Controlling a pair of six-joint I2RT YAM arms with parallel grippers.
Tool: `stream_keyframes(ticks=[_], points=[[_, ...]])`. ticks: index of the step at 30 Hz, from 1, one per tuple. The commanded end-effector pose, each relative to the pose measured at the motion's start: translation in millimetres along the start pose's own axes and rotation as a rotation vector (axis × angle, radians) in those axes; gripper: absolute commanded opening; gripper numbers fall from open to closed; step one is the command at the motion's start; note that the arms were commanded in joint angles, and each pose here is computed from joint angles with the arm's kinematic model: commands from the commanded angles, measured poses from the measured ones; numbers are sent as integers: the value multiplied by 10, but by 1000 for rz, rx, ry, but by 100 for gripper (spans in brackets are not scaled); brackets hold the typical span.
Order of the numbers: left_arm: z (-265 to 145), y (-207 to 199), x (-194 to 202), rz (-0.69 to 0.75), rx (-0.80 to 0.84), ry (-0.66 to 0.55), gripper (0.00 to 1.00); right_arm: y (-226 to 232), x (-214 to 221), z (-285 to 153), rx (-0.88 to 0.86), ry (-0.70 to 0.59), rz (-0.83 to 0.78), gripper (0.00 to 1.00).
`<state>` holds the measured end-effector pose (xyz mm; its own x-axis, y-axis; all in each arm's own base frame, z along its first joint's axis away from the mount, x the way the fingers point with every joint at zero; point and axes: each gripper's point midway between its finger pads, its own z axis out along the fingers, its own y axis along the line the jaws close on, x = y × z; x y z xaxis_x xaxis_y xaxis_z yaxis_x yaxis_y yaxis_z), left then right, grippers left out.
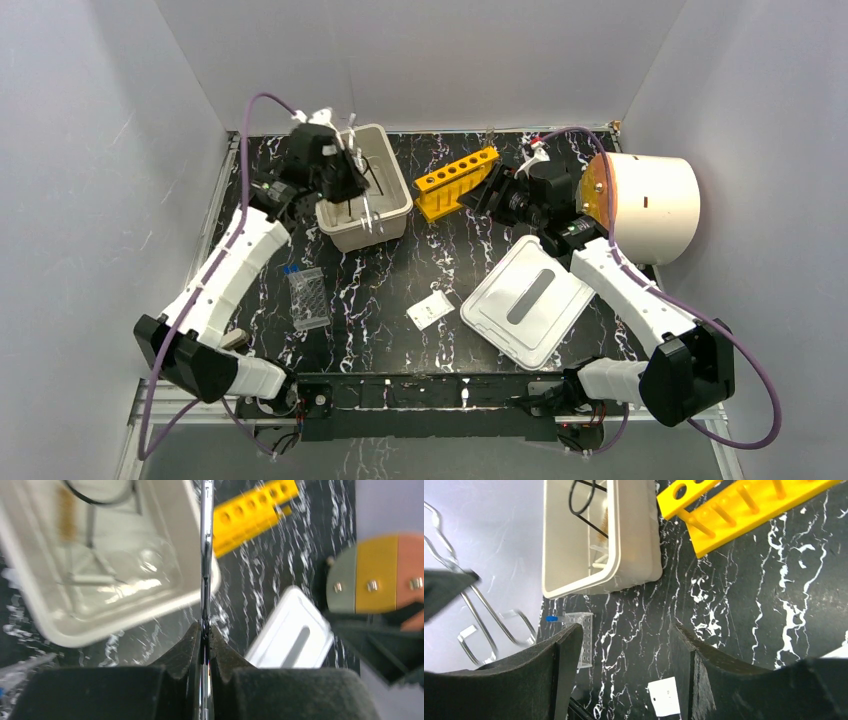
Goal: Organize the chemistry lab equipment
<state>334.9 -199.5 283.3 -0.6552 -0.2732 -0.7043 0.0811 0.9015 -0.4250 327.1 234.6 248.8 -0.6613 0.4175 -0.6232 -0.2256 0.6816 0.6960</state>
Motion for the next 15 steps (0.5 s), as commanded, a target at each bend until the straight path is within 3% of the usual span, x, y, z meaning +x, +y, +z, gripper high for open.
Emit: stream_keyframes(ticks=[1,15], points=[[17,593,-392,-84,-157,-19,0,-86,33,-63,30,0,-38,72],[811,1293,-522,-103,-274,207,0,-91,-69,-107,57,-19,-94,72]])
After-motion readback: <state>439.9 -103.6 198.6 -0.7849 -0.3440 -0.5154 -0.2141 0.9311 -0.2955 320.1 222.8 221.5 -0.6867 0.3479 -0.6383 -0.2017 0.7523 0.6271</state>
